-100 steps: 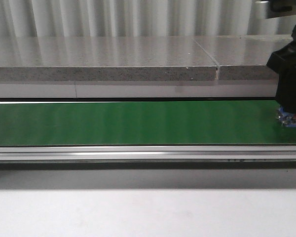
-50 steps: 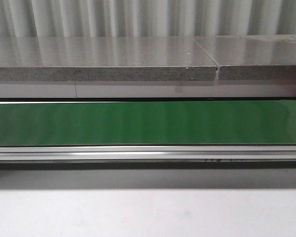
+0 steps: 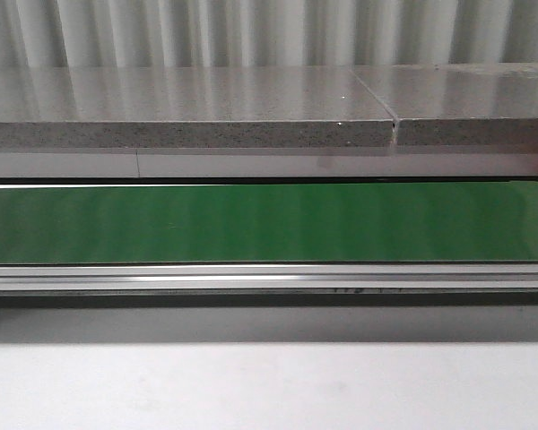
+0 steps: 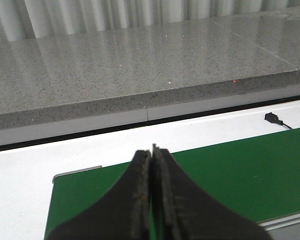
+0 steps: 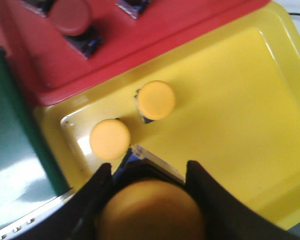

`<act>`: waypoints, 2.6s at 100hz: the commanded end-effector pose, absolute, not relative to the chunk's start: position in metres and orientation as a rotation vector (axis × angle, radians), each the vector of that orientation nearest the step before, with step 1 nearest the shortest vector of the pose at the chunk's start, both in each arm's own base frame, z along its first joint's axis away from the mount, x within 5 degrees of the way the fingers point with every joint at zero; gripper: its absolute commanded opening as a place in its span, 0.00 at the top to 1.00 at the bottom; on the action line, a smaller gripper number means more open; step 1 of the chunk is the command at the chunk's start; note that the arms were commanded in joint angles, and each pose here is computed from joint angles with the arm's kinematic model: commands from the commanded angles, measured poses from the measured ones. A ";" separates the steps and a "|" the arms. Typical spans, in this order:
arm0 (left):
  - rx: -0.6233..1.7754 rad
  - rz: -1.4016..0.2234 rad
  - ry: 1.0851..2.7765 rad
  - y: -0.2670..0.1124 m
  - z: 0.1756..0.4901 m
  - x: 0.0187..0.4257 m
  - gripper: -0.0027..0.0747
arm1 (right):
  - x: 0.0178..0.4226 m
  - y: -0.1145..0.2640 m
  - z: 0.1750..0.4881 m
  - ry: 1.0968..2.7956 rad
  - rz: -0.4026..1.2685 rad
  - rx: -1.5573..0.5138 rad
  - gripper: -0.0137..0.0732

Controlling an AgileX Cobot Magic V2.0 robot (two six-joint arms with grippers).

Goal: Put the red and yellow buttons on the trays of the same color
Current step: 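Lower the yellow button into the yellow tray and release it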

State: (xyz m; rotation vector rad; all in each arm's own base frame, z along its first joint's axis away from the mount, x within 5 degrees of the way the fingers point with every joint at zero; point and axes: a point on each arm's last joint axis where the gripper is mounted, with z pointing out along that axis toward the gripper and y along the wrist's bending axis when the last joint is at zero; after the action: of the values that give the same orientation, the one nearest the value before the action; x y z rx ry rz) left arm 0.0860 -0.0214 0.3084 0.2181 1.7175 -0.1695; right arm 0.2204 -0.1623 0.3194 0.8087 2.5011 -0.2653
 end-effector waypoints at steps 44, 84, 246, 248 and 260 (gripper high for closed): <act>0.177 -0.171 1.632 -0.020 0.324 0.087 0.99 | 0.218 -0.187 0.282 2.451 -0.311 0.922 0.75; 0.177 -0.171 1.632 -0.020 0.324 0.087 0.99 | 0.207 -0.194 0.234 2.462 -0.300 1.005 0.75; 0.177 -0.171 1.632 -0.020 0.324 0.087 0.99 | 0.222 -0.090 0.325 2.146 -0.207 0.490 0.21; 0.177 -0.171 1.632 -0.020 0.324 0.087 0.99 | 0.221 -0.086 0.328 2.139 -0.203 0.461 0.21; 0.177 -0.171 1.632 -0.020 0.324 0.087 0.99 | 0.219 -0.052 0.342 2.091 -0.160 0.255 0.21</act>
State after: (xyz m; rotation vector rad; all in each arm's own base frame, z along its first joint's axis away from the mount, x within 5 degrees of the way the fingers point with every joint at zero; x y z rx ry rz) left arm 0.0860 -0.0214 0.3084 0.2181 1.7175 -0.1695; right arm 0.2213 -0.0731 0.3160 0.4158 2.2284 -0.1711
